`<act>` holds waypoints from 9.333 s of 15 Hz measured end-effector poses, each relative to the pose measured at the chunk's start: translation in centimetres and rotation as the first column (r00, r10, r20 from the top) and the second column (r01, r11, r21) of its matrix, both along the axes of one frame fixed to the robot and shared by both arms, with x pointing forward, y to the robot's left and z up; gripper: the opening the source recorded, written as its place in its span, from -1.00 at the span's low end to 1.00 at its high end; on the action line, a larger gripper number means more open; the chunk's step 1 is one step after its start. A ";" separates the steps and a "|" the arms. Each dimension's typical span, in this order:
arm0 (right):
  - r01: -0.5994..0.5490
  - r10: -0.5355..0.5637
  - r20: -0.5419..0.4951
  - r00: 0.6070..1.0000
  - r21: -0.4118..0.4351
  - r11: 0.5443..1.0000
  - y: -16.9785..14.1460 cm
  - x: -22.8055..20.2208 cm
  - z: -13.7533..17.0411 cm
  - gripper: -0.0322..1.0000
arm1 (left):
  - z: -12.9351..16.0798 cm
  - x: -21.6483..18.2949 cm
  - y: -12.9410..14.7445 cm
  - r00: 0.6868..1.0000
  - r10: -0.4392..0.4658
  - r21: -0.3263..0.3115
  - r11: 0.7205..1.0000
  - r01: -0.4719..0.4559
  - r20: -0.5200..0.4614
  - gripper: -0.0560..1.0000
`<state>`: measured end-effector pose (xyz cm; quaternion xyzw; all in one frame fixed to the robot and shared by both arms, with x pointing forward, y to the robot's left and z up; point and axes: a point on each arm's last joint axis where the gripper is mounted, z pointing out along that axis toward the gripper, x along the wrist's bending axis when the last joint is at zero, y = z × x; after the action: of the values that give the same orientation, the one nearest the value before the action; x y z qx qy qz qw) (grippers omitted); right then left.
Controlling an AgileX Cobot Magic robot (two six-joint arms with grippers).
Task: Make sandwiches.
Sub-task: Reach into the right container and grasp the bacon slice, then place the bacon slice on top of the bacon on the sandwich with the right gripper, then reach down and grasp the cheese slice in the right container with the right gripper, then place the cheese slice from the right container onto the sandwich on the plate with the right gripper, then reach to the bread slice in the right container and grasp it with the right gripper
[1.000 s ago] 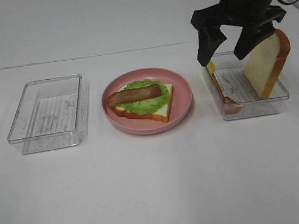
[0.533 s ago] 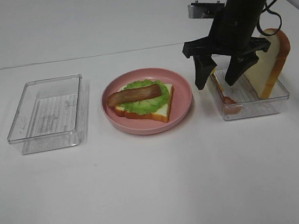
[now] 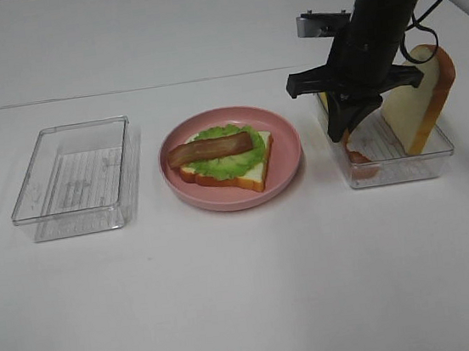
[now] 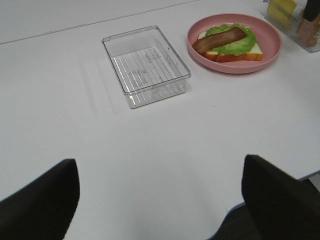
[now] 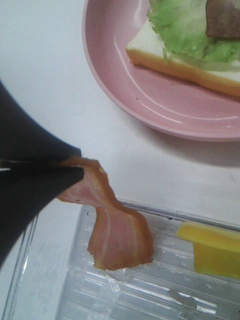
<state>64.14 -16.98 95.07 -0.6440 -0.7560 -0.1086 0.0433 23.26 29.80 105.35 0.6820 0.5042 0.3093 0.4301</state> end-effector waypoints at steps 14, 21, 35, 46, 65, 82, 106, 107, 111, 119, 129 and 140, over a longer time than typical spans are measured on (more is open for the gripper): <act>-0.083 0.013 0.206 0.978 0.337 0.938 1.8 -2.6 10.5 -0.94 | 0.0 0.0 0.0 1.000 0.000 0.000 1.000 0.000 0.000 0.68; -0.107 -0.070 0.226 0.972 0.680 0.725 6.8 -0.2 7.8 -0.94 | 0.0 0.0 0.0 1.000 0.000 0.000 1.000 0.000 0.000 0.68; 0.082 -0.167 0.107 0.980 0.547 0.833 7.9 1.8 -1.1 -0.94 | 0.0 0.0 0.0 1.000 0.000 0.000 1.000 0.000 0.000 0.68; 0.076 -0.136 0.137 0.981 0.372 0.925 6.3 1.6 -1.3 0.13 | 0.0 0.0 0.0 1.000 0.000 0.000 1.000 0.000 0.000 0.68; -0.039 0.054 0.338 0.939 -0.052 0.998 2.9 2.0 10.1 0.39 | 0.0 0.0 0.0 1.000 0.000 0.000 1.000 0.000 0.000 0.68; 0.049 -0.039 0.112 0.993 -0.082 0.995 1.0 7.4 -0.6 -0.12 | 0.0 0.0 0.0 1.000 0.000 0.000 1.000 0.000 0.001 0.68; -0.127 0.060 0.199 0.978 0.345 0.930 7.0 3.2 10.0 -0.94 | 0.0 0.0 0.0 1.000 0.000 0.000 1.000 0.000 0.001 0.68; -0.152 0.082 0.203 0.976 0.356 0.922 8.2 2.6 10.1 -0.94 | 0.0 0.0 0.0 1.000 0.000 0.000 1.000 0.000 0.001 0.68; -0.162 0.123 0.119 0.985 0.415 0.895 12.3 2.2 6.1 -0.94 | 0.0 0.0 0.0 1.000 0.000 0.000 1.000 0.000 0.001 0.68; -0.146 0.129 0.083 0.988 0.266 0.953 11.8 3.2 1.5 -0.94 | 0.0 0.0 0.0 1.000 0.000 0.000 1.000 0.000 0.001 0.68; -0.117 0.106 0.118 0.987 0.092 0.989 10.4 3.8 0.9 -0.55 | 0.0 0.0 0.0 1.000 0.000 0.000 1.000 0.000 0.001 0.68; -0.134 0.133 0.185 0.974 -0.005 0.991 8.6 3.6 4.4 0.49 | 0.0 0.0 0.0 1.000 0.000 0.000 1.000 0.000 0.001 0.68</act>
<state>67.72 -8.41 99.46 -0.5787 -0.7980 -0.1676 -0.0173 23.26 29.80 105.36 0.6818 0.5040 0.3095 0.4304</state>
